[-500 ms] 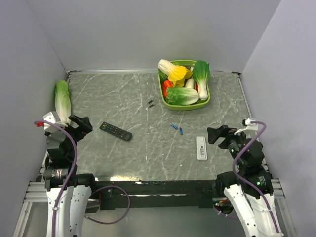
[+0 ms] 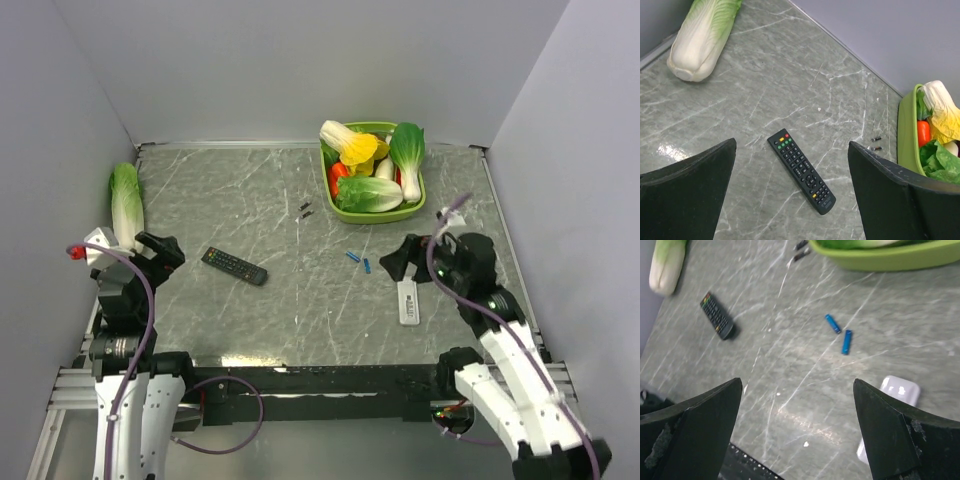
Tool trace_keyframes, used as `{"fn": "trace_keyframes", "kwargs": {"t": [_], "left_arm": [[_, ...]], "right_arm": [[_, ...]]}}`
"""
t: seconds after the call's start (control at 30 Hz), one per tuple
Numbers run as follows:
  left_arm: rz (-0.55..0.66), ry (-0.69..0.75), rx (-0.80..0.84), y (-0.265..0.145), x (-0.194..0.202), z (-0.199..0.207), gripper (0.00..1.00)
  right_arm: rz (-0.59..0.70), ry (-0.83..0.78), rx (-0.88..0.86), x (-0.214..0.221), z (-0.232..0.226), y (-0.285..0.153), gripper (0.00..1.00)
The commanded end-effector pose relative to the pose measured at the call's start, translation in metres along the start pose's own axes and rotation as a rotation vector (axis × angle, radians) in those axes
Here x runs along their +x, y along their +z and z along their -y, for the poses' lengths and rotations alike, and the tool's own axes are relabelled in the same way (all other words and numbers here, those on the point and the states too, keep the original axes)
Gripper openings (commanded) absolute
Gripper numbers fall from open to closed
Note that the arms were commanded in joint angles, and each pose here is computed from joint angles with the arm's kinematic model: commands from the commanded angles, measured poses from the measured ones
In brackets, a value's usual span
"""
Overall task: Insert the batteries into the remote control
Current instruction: Pick up the remote control from the center of the board.
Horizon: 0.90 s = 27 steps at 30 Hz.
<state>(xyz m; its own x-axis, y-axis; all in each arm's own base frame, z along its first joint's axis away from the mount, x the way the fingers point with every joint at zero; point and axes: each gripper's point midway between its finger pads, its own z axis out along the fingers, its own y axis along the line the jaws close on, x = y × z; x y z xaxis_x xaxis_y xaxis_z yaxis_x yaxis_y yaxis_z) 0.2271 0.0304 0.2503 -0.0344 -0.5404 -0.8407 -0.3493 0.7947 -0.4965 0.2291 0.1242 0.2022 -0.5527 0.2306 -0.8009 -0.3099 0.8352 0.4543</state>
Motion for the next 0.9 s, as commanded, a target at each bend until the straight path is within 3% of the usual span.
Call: {"fn": "trace_keyframes", "kwargs": {"t": [0.0, 0.27, 0.4, 0.57, 0.87], "left_arm": [[-0.017, -0.023, -0.032, 0.006, 0.006, -0.004, 0.97], [-0.102, -0.006, -0.049, 0.015, 0.020, -0.005, 0.97], [-0.126, 0.003, -0.035, 0.018, 0.025, -0.003, 0.97], [-0.136, 0.008, -0.034, 0.019, 0.028, -0.003, 0.97], [-0.151, 0.014, -0.023, 0.020, 0.031, -0.002, 0.97]], "right_arm": [[-0.046, -0.059, -0.163, -0.008, -0.031, 0.024, 1.00], [-0.287, -0.220, -0.263, 0.036, -0.078, 0.091, 1.00], [-0.329, -0.386, -0.270, 0.045, -0.104, 0.129, 1.00], [-0.465, -0.615, -0.350, 0.091, -0.136, 0.172, 1.00], [-0.533, -0.795, -0.462, 0.134, -0.186, 0.226, 1.00]]}}
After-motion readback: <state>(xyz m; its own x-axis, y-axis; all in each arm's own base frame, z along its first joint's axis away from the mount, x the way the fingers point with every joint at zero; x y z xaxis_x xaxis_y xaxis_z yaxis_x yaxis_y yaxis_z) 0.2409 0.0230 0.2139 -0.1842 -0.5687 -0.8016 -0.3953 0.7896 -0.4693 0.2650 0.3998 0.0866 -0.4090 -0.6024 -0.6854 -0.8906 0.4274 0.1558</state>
